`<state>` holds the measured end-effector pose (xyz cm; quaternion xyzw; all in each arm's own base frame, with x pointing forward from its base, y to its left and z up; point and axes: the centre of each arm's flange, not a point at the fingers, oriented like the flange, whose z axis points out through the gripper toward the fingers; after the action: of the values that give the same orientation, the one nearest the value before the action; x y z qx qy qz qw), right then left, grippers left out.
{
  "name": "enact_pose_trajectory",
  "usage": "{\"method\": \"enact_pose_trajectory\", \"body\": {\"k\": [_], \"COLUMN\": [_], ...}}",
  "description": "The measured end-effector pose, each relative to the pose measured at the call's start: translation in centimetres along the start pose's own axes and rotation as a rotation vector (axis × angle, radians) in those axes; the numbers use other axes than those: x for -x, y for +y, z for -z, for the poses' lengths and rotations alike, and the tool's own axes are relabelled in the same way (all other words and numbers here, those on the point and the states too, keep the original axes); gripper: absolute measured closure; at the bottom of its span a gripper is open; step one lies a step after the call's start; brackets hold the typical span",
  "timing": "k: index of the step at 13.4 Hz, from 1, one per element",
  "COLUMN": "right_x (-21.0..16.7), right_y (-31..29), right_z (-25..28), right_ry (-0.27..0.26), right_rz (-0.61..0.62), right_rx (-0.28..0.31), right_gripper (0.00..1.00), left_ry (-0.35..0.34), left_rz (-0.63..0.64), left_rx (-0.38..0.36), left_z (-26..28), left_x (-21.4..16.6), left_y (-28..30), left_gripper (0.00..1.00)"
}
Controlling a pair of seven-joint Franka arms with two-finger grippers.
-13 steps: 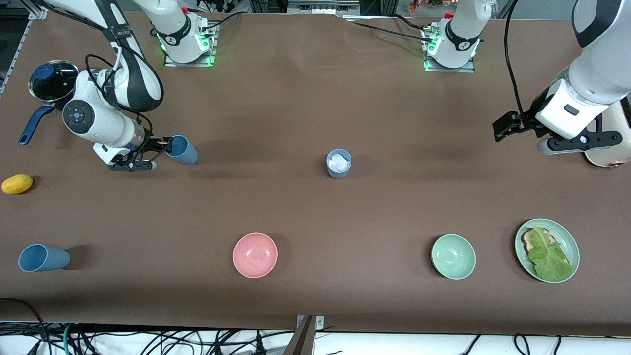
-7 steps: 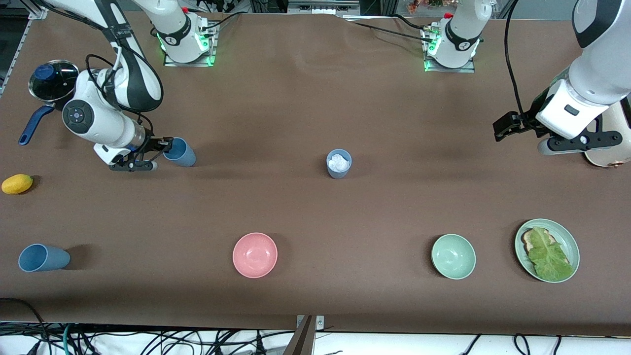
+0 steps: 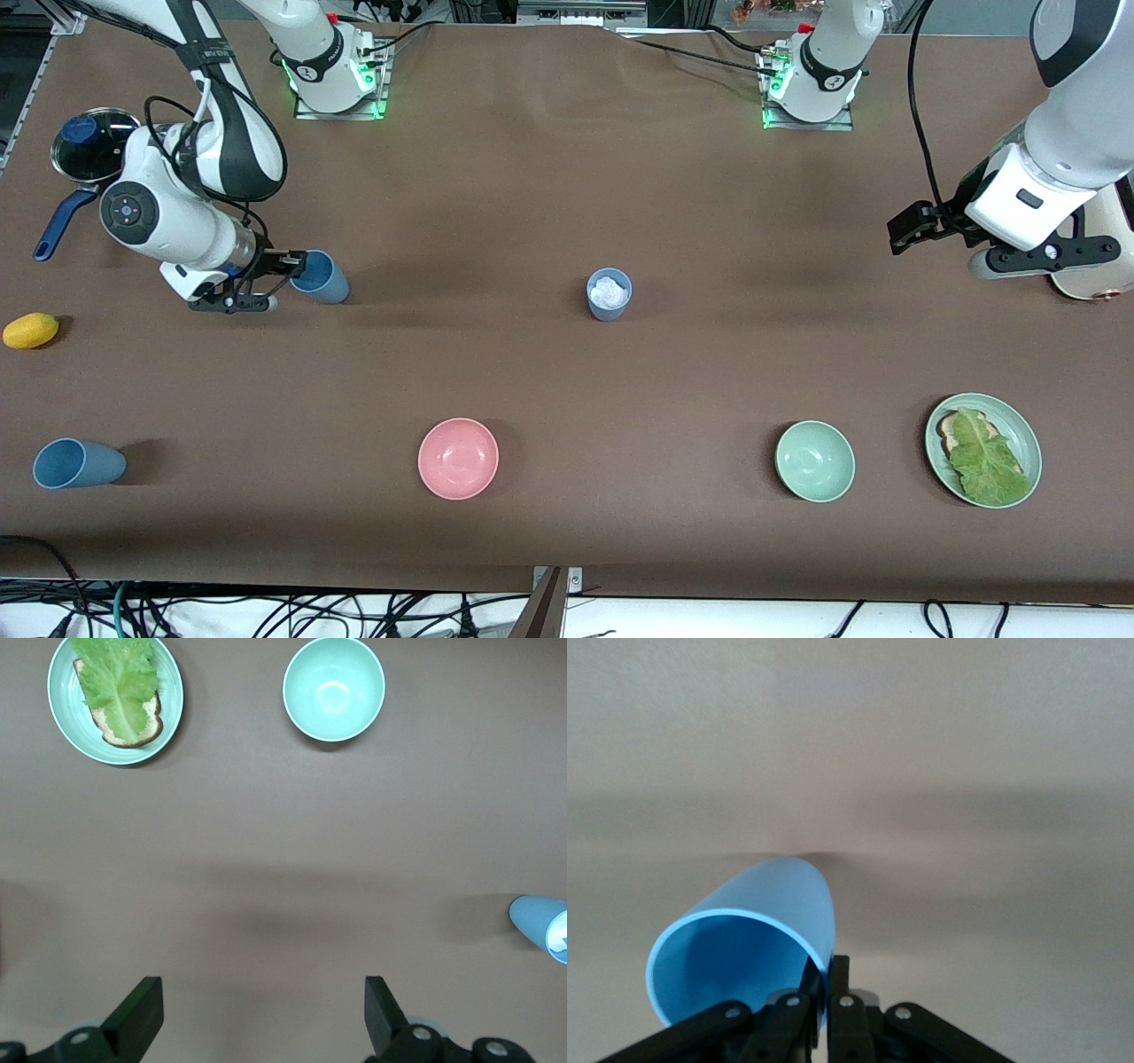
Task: Stack blue cups with both arms
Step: 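Grasp the second blue cup with the right gripper, then lift the cup with the right gripper and lower it into the placed cup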
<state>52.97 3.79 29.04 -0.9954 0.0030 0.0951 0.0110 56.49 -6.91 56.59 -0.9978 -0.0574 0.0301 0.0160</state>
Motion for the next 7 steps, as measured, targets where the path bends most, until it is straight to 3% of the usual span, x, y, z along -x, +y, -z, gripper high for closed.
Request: {"method": "enact_pose_trajectory", "body": {"k": [4,7], "right_x": [-1.7,-2.4], "right_y": [-3.1,-8.0], "right_z": [4.4,9.0], "right_ry": [0.054,0.056], "right_rz": [0.023,0.010], "right_rx": [-0.022,-0.034], "right_gripper": [0.95,0.95], "left_ry": [0.000,0.000], "left_rz": [0.001,0.001], "left_rx": [0.000,0.000], "left_z": [0.0,0.0], "left_x": [0.0,0.0], "left_y": [0.0,-0.1], "left_gripper": [0.00,0.00]}}
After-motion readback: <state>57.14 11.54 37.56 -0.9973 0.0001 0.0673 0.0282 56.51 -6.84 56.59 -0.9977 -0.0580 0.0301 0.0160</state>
